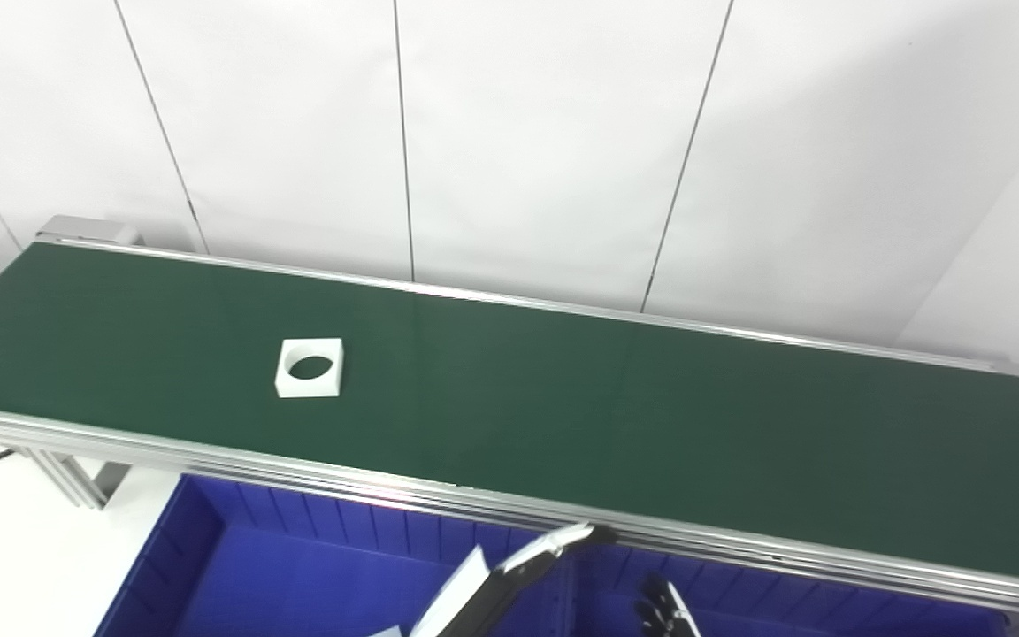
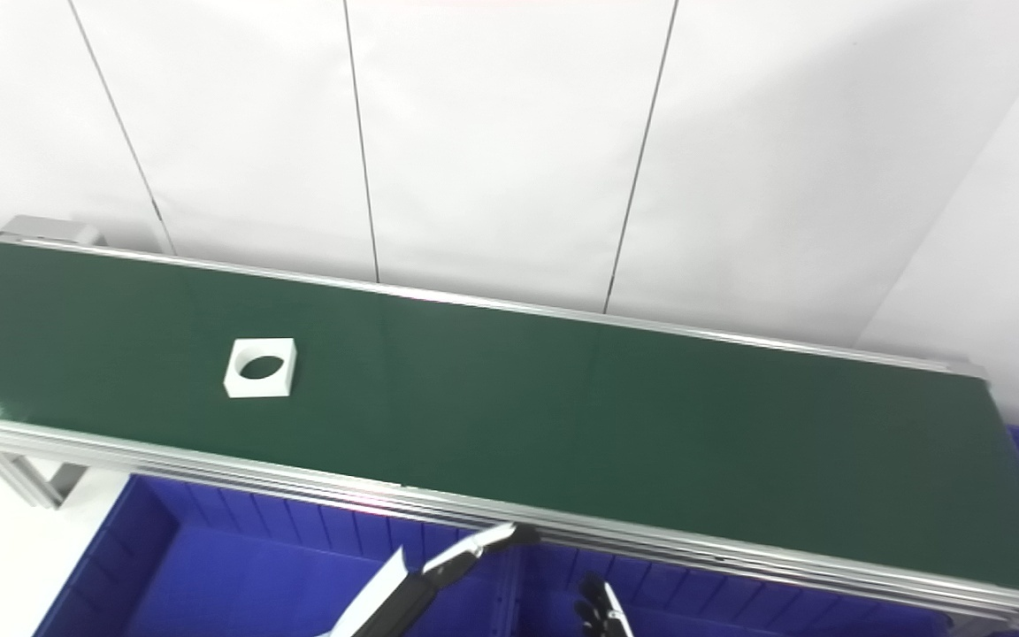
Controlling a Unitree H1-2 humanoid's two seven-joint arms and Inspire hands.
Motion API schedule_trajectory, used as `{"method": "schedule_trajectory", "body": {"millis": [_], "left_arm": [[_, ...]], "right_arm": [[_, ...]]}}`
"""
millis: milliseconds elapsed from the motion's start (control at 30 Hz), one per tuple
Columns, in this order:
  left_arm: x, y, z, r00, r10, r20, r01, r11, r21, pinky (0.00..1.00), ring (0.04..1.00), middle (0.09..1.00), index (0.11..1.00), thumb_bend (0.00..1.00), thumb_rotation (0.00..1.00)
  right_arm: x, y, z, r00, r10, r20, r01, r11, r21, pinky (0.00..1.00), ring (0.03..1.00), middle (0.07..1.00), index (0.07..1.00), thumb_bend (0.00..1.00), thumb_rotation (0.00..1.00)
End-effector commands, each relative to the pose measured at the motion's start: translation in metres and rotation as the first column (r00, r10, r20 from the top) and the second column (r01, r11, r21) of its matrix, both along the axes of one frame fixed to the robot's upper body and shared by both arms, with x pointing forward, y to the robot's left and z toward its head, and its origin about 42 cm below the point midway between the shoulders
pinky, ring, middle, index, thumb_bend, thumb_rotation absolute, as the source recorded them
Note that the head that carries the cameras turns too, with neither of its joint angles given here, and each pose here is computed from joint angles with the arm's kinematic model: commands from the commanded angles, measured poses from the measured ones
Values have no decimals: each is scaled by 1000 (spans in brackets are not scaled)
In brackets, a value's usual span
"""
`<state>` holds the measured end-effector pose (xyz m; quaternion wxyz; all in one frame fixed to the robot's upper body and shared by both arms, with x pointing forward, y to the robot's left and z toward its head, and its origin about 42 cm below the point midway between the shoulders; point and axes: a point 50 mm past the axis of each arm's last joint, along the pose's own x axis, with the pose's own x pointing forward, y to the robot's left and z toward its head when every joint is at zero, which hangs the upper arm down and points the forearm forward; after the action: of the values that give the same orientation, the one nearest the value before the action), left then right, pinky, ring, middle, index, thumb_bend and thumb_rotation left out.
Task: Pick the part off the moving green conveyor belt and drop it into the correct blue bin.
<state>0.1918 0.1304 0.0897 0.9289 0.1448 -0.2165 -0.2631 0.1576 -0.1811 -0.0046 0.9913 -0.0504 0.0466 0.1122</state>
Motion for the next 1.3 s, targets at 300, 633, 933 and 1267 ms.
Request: {"method": "schedule_trajectory", "body": {"millis": [300,633,933,1267], "left_arm": [[66,26,41,948,63,311,-102,989,110,937,948,921,892,930,696],[117,58,69,888,80,454,-215,943,255,903,910,850,851,908,598],[161,86,78,887,55,459,-286,845,452,838,865,833,856,996,507],[203,108,71,906,63,418,-313,766,561,767,812,818,848,1000,221]], "right_arm": [[8,1,8,998,-1,70,-1,1000,27,940,940,954,962,1000,976],[10,4,8,998,-1,70,-2,1000,32,907,929,951,970,1000,968],[10,5,7,998,-4,70,2,1000,31,899,923,949,973,1000,970],[10,6,7,998,-3,69,1,1000,30,886,917,945,965,1000,962]]}}
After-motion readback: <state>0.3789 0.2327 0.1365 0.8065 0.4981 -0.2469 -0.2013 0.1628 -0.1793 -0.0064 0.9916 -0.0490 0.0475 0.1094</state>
